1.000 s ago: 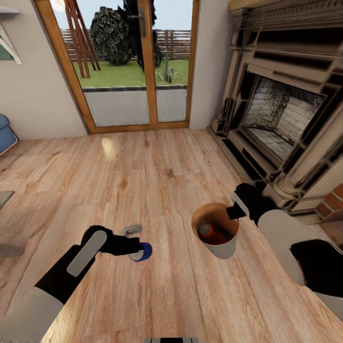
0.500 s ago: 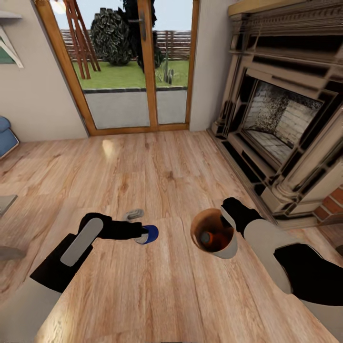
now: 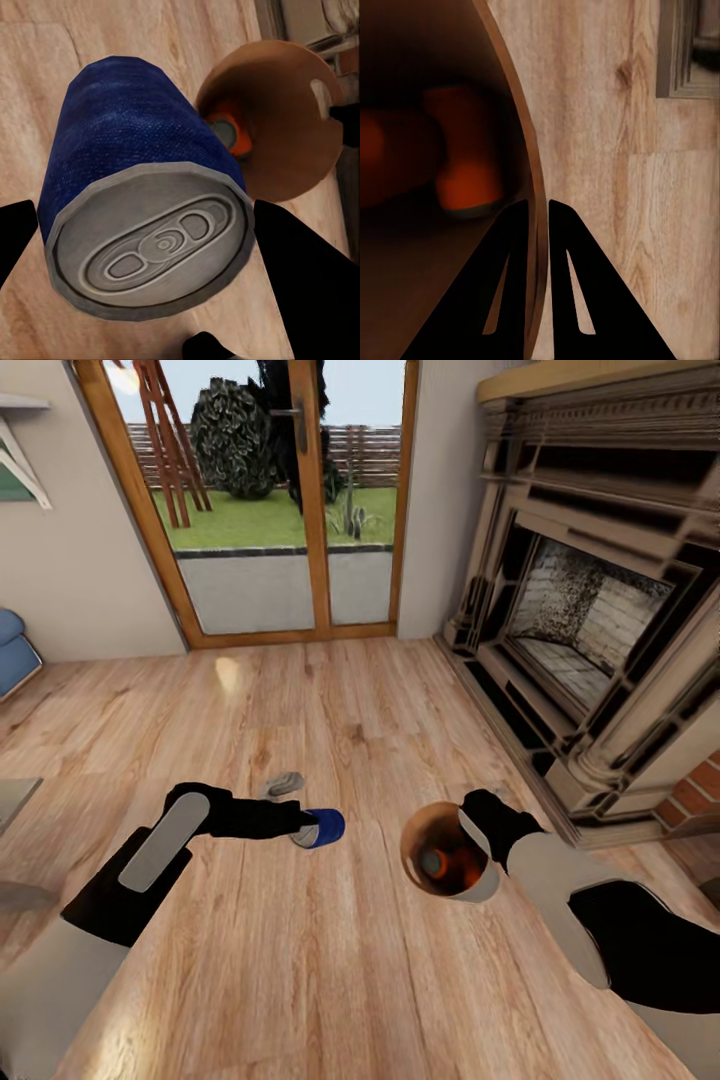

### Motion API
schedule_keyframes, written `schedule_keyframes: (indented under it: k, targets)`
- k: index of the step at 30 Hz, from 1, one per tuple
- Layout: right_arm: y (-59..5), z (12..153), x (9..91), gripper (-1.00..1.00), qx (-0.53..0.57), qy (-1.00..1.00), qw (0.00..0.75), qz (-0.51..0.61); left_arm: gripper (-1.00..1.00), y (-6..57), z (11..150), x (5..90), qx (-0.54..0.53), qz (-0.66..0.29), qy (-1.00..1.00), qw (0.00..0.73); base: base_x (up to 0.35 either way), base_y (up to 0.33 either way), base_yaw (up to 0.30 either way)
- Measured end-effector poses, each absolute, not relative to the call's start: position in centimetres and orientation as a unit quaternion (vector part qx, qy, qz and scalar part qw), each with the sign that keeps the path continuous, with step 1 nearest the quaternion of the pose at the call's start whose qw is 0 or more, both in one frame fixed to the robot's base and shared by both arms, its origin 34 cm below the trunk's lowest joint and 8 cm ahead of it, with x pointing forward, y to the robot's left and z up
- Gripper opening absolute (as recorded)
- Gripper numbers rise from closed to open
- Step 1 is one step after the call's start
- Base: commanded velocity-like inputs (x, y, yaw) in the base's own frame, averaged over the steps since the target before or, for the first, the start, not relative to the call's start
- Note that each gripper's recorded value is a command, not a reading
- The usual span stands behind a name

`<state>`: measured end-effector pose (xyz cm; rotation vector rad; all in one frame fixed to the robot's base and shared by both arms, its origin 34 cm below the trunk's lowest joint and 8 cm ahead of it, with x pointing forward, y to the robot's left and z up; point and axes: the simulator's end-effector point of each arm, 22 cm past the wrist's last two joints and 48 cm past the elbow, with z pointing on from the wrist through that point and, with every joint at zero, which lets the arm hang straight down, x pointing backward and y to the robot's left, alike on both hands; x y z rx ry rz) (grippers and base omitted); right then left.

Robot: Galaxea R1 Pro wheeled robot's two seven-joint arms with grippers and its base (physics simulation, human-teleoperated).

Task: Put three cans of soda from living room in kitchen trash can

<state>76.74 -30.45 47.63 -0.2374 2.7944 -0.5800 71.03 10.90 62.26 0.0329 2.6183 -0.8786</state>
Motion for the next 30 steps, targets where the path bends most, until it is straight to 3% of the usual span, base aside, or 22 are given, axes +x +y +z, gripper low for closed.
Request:
schedule_keyframes:
  k: [30]
  targets:
    - [-21.3,52.2,77.4,-1.0,-0.115,0.964,0.163,-0.177,-1.0,3.0,69.6,70.9,0.021,-0.39,0.905,0.167,0.0,0.0,0.0]
